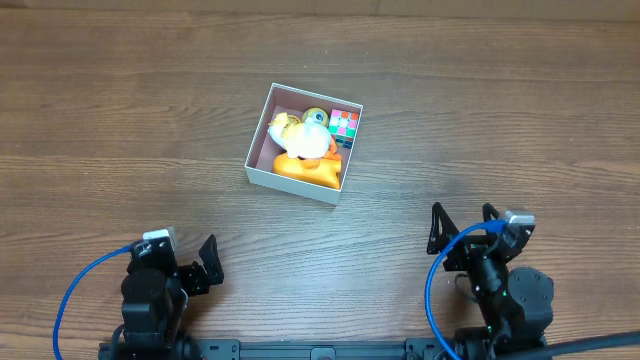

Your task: Pack container

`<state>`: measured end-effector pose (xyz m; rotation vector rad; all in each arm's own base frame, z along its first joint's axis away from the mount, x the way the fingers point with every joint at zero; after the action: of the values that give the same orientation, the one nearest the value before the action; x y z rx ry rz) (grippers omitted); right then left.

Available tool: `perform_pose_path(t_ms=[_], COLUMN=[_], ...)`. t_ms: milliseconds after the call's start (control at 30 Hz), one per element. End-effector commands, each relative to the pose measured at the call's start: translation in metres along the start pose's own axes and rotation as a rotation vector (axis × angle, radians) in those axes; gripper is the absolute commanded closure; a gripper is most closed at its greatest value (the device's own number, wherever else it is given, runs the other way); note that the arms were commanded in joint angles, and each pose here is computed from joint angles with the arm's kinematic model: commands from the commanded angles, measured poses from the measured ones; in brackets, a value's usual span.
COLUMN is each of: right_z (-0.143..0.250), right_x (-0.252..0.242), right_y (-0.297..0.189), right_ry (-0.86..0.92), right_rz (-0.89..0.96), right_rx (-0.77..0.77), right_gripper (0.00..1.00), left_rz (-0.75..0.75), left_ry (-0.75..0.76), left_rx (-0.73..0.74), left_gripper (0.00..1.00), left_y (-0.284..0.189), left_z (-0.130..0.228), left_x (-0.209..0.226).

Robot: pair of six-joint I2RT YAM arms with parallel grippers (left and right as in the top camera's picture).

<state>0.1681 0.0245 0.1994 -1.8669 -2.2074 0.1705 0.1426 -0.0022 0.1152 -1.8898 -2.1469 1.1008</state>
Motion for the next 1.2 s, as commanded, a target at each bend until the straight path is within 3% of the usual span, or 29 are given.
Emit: perform_pose_path(t_ms=[0,333,667,1167], right_z=[0.001,0.029,0.070,0.079], right_x=[0.003,0.000,-0.005,-0.010], right_y=[-0.006,-0.001,0.004,0.001], right_ry=[-0.011,-0.036,-0.018,-0.018], right_rz=[-0.021,-0.014,-0.001,0.043], right_rx=[-0.023,0.034,0.201,0.253], right_gripper=[0.00,0.00,0.00,0.00], left_rz=[0.001,0.001,0.000,0.001], left_ry=[0.019,0.019,0.019,0.019], left_rx=[0.000,0.000,0.000,0.000], left_gripper=[0.00,0.00,0.00,0.00], left_y=[0.002,0.002,0.002,0.002], left_z=[0.002,0.002,0.002,0.002], left_x=[0.001,0.001,0.001,0.001])
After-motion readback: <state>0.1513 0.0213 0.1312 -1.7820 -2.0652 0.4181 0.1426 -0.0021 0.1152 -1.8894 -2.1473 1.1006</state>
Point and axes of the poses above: each gripper's point midway between its finger pads, its own y axis out along the fingers, its own x axis along the line the jaws close on, z = x × y, the point moved 6 cm from there along -y, back along the fingers, and after that the axes turned 11 degrees about -y, right-handed, at the moved point
